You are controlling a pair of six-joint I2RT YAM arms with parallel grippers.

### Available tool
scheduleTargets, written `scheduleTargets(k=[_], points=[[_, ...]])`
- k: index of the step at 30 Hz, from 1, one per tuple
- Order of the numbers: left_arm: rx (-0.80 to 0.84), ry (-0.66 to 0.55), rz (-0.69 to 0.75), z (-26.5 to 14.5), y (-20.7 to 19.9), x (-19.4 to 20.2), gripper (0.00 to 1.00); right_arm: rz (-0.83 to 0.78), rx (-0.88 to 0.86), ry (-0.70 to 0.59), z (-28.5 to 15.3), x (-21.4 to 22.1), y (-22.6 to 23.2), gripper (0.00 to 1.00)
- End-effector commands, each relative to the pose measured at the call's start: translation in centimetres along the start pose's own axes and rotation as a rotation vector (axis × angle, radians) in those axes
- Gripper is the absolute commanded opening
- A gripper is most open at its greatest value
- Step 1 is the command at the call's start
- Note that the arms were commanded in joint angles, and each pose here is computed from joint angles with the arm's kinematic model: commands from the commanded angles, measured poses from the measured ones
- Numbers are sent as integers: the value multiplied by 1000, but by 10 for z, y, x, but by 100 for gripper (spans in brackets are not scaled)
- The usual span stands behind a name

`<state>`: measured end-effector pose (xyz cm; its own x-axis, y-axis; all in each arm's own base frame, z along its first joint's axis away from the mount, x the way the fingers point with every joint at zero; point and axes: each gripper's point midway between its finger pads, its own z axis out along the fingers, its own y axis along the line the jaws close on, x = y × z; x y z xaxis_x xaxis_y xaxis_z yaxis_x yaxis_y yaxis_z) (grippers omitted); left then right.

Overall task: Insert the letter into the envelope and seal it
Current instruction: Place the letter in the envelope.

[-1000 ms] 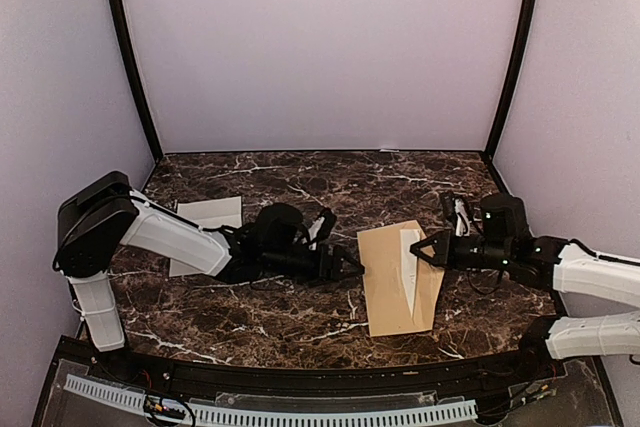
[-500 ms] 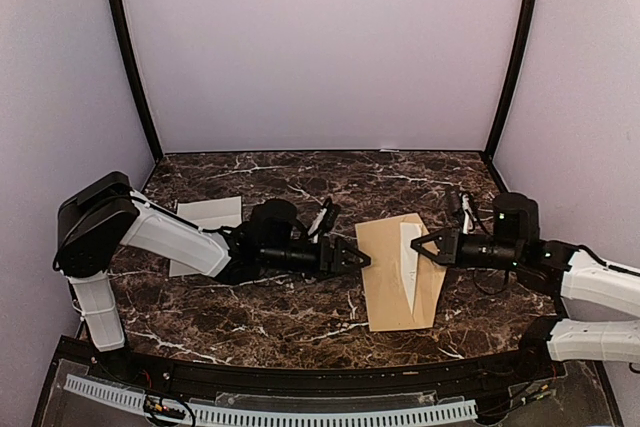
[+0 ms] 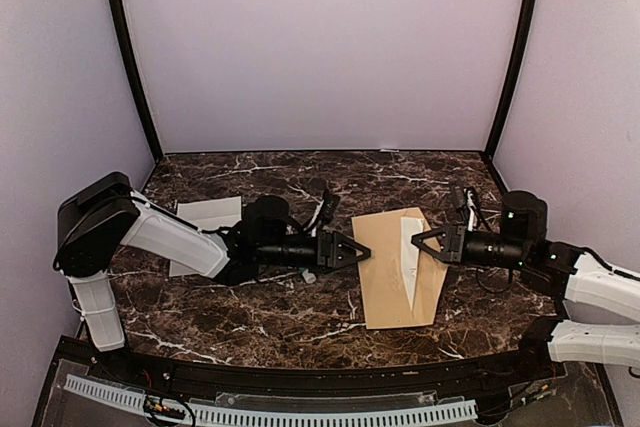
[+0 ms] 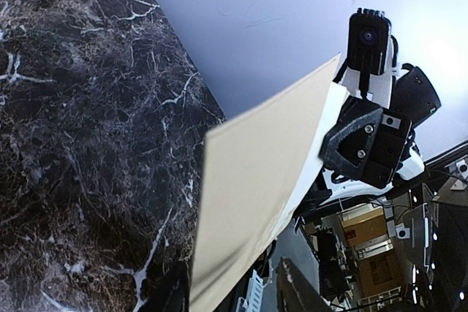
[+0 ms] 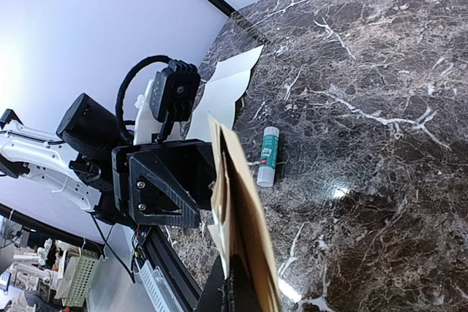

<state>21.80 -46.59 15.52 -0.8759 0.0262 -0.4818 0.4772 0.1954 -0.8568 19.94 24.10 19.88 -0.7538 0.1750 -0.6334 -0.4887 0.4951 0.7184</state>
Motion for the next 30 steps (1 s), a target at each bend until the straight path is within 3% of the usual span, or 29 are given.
scheduleTargets(k=[1,8,20,30], points=[[130,-36,73,-13,-34,-7,34,-3,-26,-11,-2,-2,6,0],[176,-34,113,-18,-42,-4,1,30,96,24,0,1,-13,0],[242,31,202,-23,-61,6,0,62,224,48,-9,-8,-35,0],[304,47,219,-23,-73,6,0,68,59,74,1,-3,-14,0]])
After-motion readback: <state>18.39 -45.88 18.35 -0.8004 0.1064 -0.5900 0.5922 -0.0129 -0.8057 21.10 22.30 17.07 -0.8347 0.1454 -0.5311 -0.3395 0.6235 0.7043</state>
